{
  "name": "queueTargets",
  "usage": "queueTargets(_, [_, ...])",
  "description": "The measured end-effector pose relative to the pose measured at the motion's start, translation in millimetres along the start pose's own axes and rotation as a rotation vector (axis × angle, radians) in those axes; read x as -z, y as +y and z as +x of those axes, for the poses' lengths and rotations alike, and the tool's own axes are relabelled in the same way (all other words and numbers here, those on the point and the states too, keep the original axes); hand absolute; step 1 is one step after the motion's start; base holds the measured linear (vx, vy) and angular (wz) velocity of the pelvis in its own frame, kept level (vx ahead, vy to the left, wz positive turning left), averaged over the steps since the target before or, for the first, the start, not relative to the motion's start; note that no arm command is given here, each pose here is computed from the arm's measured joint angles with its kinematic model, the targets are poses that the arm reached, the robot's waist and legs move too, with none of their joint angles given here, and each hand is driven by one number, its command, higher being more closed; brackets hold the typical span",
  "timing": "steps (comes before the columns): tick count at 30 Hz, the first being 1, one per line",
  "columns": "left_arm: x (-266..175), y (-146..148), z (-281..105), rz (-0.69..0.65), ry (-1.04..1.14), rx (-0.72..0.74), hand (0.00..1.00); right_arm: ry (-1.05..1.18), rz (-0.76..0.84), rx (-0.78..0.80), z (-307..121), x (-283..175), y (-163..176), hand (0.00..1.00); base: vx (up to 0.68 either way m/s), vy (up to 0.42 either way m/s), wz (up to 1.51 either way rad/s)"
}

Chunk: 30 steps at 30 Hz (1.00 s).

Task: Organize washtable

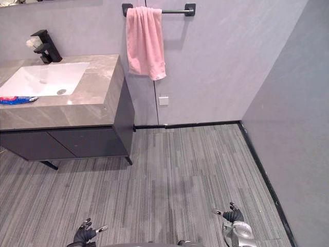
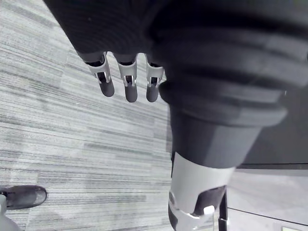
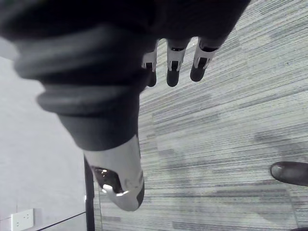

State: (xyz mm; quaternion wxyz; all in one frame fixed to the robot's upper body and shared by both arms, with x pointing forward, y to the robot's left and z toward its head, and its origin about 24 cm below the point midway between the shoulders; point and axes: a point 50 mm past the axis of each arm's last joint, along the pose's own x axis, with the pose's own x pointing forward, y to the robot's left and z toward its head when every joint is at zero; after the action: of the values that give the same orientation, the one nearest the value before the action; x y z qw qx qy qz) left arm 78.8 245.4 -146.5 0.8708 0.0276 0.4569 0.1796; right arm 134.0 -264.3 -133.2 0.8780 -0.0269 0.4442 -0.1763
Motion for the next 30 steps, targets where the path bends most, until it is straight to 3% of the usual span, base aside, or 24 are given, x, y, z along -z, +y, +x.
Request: queueTargets(30, [2.1, 1.6, -0.2, -0.021, 0.011, 0.001, 0.0, 0.006, 0.01, 0.01, -0.1, 1.1, -2.3, 0.0, -0.01, -0.01, 0.0])
